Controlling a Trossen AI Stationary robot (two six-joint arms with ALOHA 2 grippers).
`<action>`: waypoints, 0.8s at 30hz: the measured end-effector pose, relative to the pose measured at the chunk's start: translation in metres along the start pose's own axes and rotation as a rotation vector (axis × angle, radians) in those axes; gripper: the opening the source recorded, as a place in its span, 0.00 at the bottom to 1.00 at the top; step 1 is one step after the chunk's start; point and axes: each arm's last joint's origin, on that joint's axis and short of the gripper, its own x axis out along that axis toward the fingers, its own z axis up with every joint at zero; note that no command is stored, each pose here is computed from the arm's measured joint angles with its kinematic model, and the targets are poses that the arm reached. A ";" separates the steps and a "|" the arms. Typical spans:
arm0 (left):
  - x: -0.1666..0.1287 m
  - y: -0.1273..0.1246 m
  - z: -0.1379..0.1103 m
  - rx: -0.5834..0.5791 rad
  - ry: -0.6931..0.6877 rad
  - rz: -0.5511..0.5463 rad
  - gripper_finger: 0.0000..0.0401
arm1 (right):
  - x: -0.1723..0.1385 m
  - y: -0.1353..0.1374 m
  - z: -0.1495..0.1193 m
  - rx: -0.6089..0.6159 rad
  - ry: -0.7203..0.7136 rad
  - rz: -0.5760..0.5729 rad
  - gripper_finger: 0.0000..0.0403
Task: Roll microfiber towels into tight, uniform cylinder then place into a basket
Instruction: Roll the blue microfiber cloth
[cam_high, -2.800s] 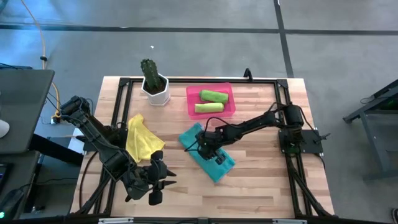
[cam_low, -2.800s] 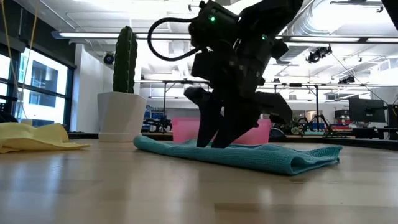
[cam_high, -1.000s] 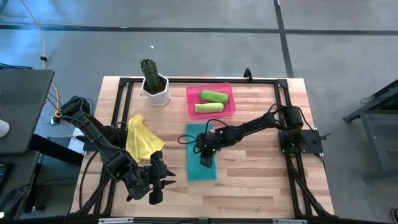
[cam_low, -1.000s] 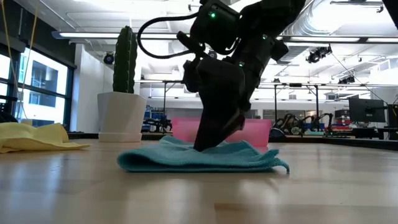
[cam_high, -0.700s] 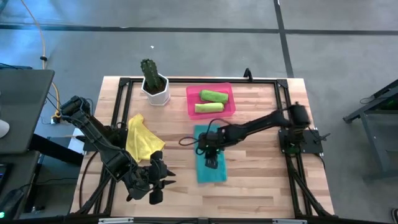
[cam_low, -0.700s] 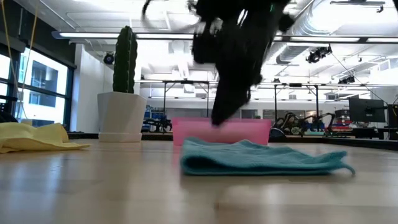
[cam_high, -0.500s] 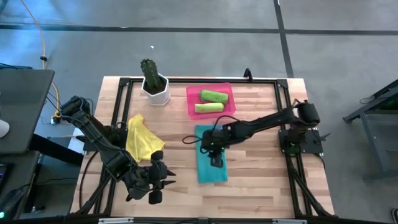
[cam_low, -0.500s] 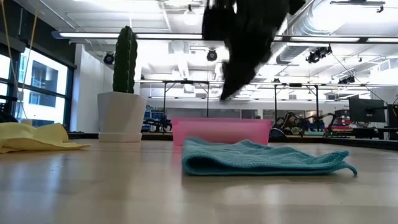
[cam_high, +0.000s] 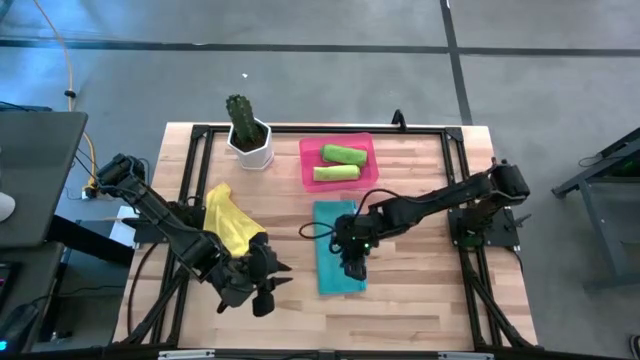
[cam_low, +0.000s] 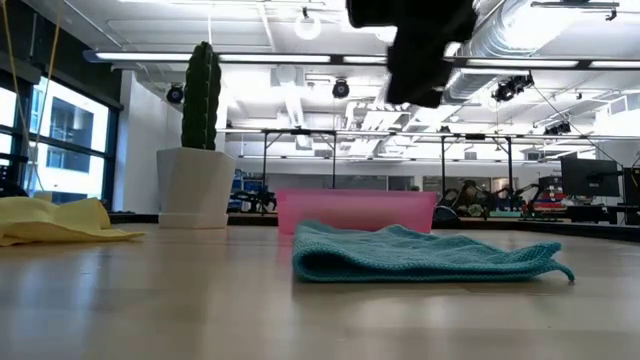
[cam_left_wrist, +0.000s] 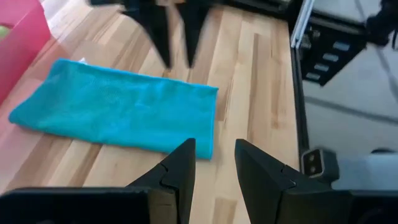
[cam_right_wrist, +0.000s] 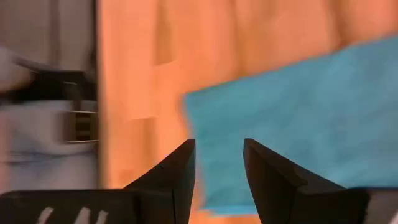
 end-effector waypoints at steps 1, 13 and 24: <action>0.000 0.000 0.001 -0.014 -0.004 -0.003 0.25 | 0.001 0.004 -0.002 0.046 0.020 0.030 0.32; -0.004 -0.007 -0.001 0.028 -0.021 -0.041 0.25 | 0.009 0.051 -0.032 0.090 0.223 0.258 0.32; 0.002 -0.007 -0.005 0.161 0.003 -0.015 0.25 | 0.013 0.064 -0.051 -0.457 0.164 0.152 0.32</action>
